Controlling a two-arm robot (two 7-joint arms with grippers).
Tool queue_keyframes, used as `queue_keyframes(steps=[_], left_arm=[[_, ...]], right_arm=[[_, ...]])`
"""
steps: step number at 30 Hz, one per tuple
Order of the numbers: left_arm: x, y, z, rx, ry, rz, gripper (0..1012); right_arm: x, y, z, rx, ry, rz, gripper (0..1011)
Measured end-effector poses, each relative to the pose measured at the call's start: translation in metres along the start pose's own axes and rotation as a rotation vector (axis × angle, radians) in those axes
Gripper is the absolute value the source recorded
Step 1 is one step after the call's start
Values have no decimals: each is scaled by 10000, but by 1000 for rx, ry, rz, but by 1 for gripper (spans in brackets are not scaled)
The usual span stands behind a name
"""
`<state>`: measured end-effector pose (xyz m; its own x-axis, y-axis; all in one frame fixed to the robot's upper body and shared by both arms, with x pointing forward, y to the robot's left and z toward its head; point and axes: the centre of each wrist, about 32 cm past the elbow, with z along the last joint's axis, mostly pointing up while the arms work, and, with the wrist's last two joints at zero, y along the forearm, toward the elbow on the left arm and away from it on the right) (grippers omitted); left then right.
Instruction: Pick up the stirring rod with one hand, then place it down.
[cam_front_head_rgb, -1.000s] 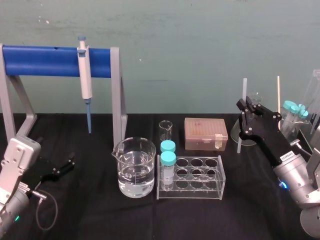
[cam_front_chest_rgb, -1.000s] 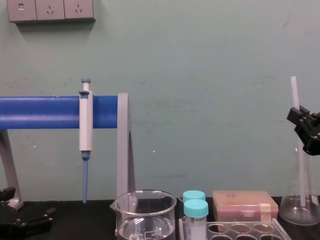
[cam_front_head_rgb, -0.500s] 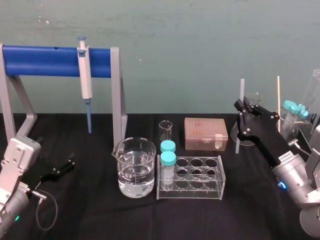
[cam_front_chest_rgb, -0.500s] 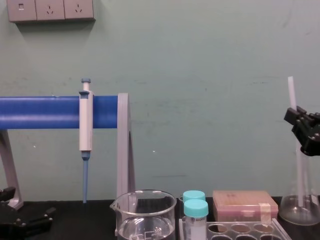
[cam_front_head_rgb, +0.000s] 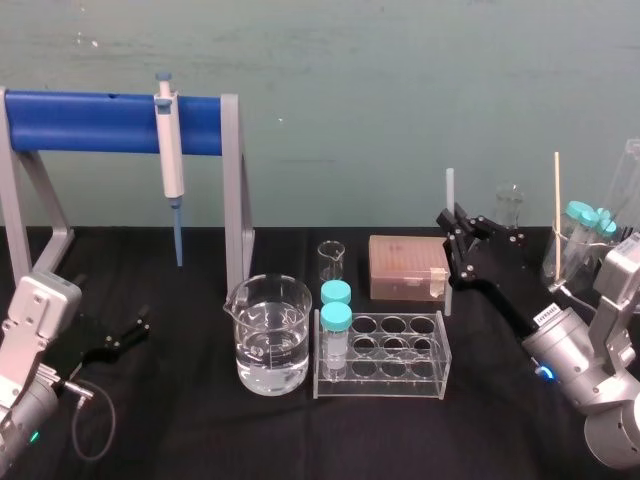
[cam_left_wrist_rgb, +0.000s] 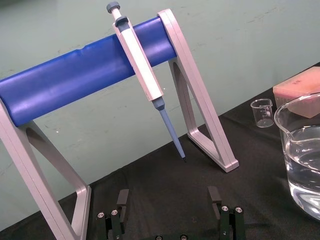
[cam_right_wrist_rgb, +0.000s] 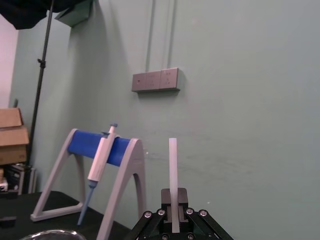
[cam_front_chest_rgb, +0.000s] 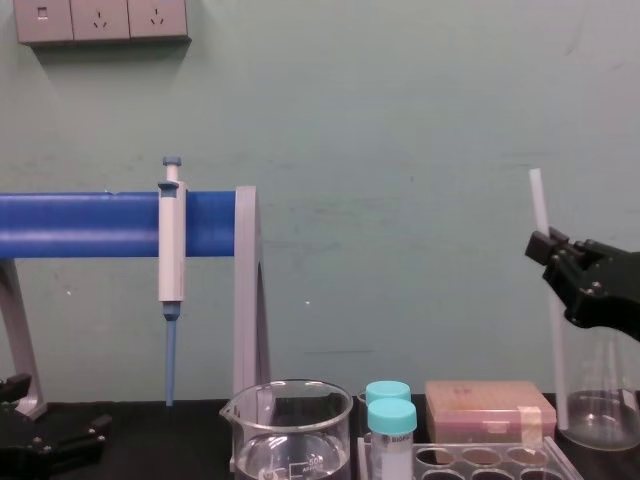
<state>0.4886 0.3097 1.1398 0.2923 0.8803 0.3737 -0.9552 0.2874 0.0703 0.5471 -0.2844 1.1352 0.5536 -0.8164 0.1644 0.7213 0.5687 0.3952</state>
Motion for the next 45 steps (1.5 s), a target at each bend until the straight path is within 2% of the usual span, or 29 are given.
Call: queue_keyframes(steps=[18,28,45], left_arm=[[0,0,0,0,0,0,1000],[0,0,0,0,0,0,1000],[0,0,0,0,0,0,1000]], right_arm=[[20,54,-118,-28,94,54,70],[42,70,-155,-36,108,64,70],[129,125,-240,-43,127,75,70]])
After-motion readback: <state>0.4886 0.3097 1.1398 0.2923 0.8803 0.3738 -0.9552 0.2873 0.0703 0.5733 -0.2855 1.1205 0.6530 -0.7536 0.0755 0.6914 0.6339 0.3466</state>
